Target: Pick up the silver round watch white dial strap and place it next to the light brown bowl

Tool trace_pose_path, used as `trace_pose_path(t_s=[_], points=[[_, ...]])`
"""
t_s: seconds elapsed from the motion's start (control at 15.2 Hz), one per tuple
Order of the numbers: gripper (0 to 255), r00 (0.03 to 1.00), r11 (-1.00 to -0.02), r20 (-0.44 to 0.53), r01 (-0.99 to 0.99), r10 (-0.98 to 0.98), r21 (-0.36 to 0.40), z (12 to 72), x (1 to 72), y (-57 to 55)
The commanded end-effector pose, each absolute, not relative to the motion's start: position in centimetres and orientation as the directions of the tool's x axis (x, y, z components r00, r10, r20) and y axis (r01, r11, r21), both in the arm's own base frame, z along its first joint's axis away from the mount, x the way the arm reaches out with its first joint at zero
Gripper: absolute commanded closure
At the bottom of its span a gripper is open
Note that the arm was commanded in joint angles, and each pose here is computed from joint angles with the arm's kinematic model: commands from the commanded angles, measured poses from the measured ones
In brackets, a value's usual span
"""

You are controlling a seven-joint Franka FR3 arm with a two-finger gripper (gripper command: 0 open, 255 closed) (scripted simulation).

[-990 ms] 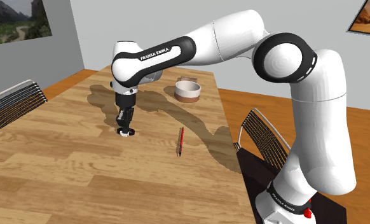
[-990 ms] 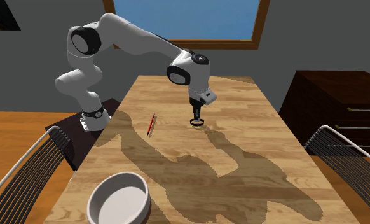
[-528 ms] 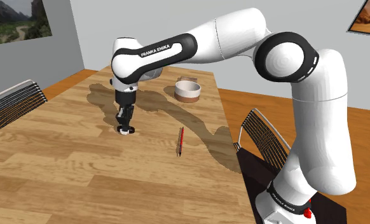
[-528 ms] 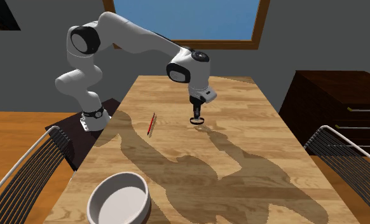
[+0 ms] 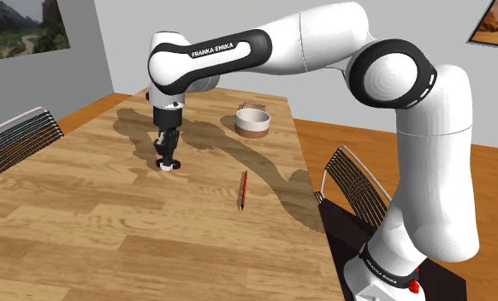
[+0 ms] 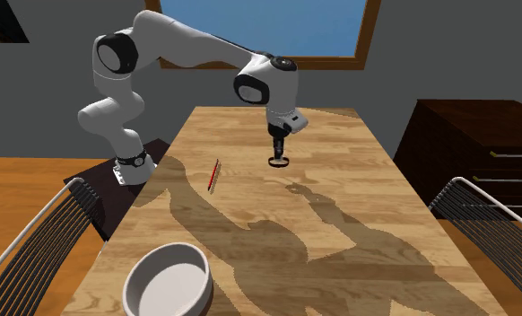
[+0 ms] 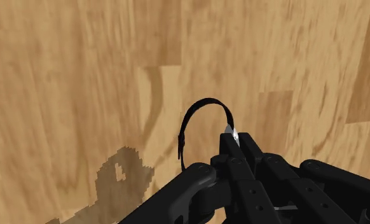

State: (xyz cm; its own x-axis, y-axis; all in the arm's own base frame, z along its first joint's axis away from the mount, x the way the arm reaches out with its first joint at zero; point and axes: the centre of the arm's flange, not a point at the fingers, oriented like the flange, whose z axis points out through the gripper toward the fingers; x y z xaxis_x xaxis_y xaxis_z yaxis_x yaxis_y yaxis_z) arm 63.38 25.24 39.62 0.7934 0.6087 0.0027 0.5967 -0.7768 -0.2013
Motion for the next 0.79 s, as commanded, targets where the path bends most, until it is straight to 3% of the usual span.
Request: trace_pose_path(t_s=[0.0,0.73], points=[[255,0.793,-0.777,0.002,0.597,0.609,-0.201,40.8,63.3,25.3],[255,0.793,-0.777,0.002,0.597,0.609,-0.201,46.6,63.3,25.3]])
